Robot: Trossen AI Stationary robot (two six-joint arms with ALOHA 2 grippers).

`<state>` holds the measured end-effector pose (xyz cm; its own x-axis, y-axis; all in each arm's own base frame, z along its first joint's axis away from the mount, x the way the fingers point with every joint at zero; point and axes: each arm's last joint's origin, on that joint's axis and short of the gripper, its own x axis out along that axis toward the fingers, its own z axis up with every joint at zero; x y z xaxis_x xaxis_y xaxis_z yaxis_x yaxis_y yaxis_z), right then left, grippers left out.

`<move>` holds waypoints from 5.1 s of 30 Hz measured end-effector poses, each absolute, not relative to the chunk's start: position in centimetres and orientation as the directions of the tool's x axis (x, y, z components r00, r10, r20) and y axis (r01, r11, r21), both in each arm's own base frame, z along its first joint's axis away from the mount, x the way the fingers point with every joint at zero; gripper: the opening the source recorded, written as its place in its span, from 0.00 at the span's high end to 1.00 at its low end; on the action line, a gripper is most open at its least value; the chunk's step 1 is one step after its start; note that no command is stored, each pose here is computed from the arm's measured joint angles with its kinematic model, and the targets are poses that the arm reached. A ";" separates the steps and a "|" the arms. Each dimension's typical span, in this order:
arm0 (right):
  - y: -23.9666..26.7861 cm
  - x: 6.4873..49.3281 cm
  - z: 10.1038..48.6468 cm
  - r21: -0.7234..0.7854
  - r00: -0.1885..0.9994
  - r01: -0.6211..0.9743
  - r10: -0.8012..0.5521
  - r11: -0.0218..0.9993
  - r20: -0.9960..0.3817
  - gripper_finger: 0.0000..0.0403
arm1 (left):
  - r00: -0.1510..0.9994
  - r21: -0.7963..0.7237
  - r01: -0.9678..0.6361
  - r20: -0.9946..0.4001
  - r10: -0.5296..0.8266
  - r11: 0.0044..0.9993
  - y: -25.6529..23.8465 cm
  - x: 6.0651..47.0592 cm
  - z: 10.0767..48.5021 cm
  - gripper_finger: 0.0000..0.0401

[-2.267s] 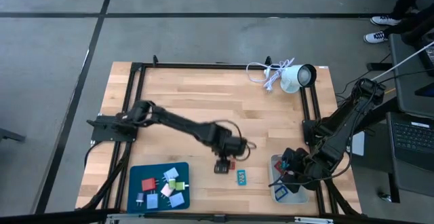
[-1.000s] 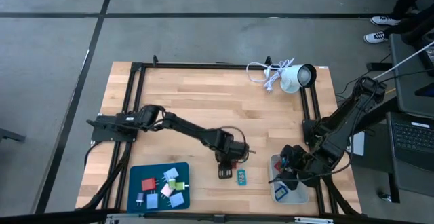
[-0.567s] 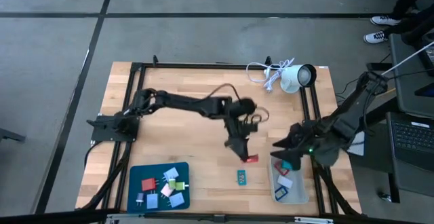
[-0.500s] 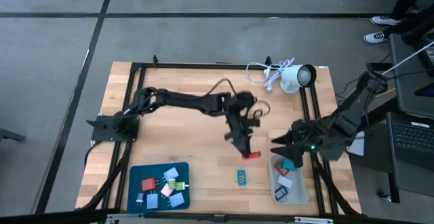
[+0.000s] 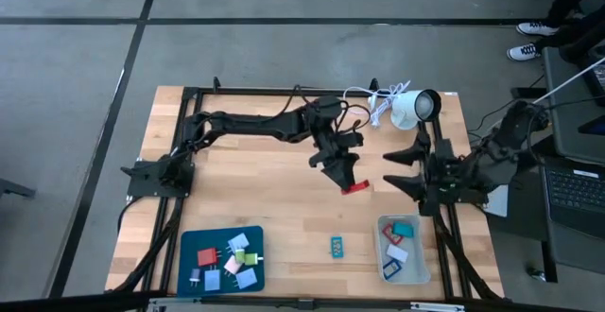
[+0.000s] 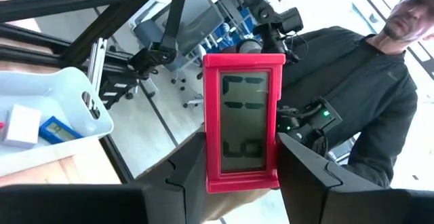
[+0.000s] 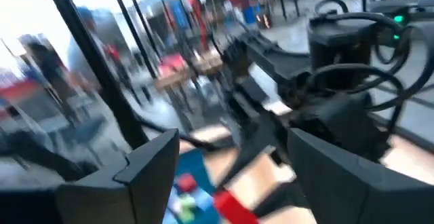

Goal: Pick & Place Office items
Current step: Put the red digital clock into the gray bin, then put the light blue digital clock into the gray bin

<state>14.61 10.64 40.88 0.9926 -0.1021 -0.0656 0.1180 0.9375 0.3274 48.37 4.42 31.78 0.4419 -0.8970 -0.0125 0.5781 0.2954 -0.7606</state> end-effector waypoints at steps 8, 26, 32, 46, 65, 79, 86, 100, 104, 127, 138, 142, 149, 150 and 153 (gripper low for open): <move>10.9 18.0 41.1 0.204 0.945 0.074 -0.004 0.976 -0.327 0.31 | 0.437 -0.744 0.600 -0.005 -0.899 0.295 4.6 48.0 32.7 0.66; 11.1 20.0 41.2 0.229 0.918 -0.022 0.110 0.973 -0.381 0.33 | 0.435 -0.703 0.644 0.012 -0.900 0.302 4.7 48.0 34.8 0.66; 10.8 20.1 41.1 0.229 0.916 -0.012 0.102 0.973 -0.387 0.44 | 0.434 -0.700 0.647 0.013 -0.901 0.302 4.5 48.0 34.8 0.66; 10.1 20.6 40.9 0.216 0.897 -0.070 0.157 0.974 -0.414 0.85 | 0.434 -0.693 0.653 0.013 -0.901 0.305 5.0 47.9 34.8 0.84; 11.7 17.3 36.0 0.331 0.610 0.150 0.176 0.932 -0.773 0.85 | 0.628 -0.734 0.521 -0.015 -0.778 0.435 16.7 45.1 34.0 0.79; 17.1 12.5 22.1 0.483 0.432 0.446 0.291 0.754 -0.854 0.85 | 0.629 -0.778 0.347 -0.221 -0.745 0.524 15.1 44.5 29.9 0.74; 16.7 12.0 20.1 0.463 0.410 0.470 0.279 0.752 -0.869 0.80 | 0.562 -0.740 0.267 -0.401 -0.723 0.618 12.0 44.0 27.9 0.67; 16.5 12.0 19.8 0.468 0.392 0.552 0.282 0.689 -0.876 0.62 | 0.513 -0.602 0.296 -0.555 -0.655 0.742 5.2 45.4 27.4 0.61; 16.5 12.0 19.8 0.470 0.392 0.552 0.283 0.689 -0.875 0.49 | 0.515 -0.591 0.258 -0.585 -0.626 0.764 5.1 45.4 27.2 0.60; 14.7 18.8 29.7 0.760 0.809 0.447 0.149 0.471 -0.569 0.40 | 0.499 -0.532 0.109 -0.702 -0.509 0.840 10.0 43.5 26.3 0.61; 18.0 29.9 28.5 0.545 0.527 0.704 0.181 0.456 -0.831 0.45 | 0.429 -0.510 0.154 -0.737 -0.522 0.846 9.7 42.7 26.0 0.61; 19.7 32.8 27.5 0.424 0.413 0.816 0.118 0.391 -0.903 0.43 | 0.414 -0.499 0.186 -0.742 -0.528 0.846 9.7 42.5 25.9 0.61; 21.5 35.2 24.9 0.197 0.178 0.946 0.096 0.258 -0.979 0.43 | 0.384 -0.491 0.229 -0.748 -0.541 0.841 9.3 42.3 25.8 0.62; 21.8 35.6 24.4 0.194 0.174 0.949 0.101 0.249 -0.980 0.43 | 0.382 -0.491 0.231 -0.748 -0.542 0.840 9.2 42.3 25.8 0.62; 22.2 36.1 23.3 0.166 0.145 0.963 0.111 0.210 -0.983 0.43 | 0.381 -0.488 0.238 -0.748 -0.543 0.840 9.2 42.3 25.8 0.61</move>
<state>36.07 22.16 23.28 0.1449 0.1112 -0.9832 0.9635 0.2103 0.1658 42.27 9.20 25.79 0.3815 -0.5431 -0.7480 0.2377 0.8396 -0.4885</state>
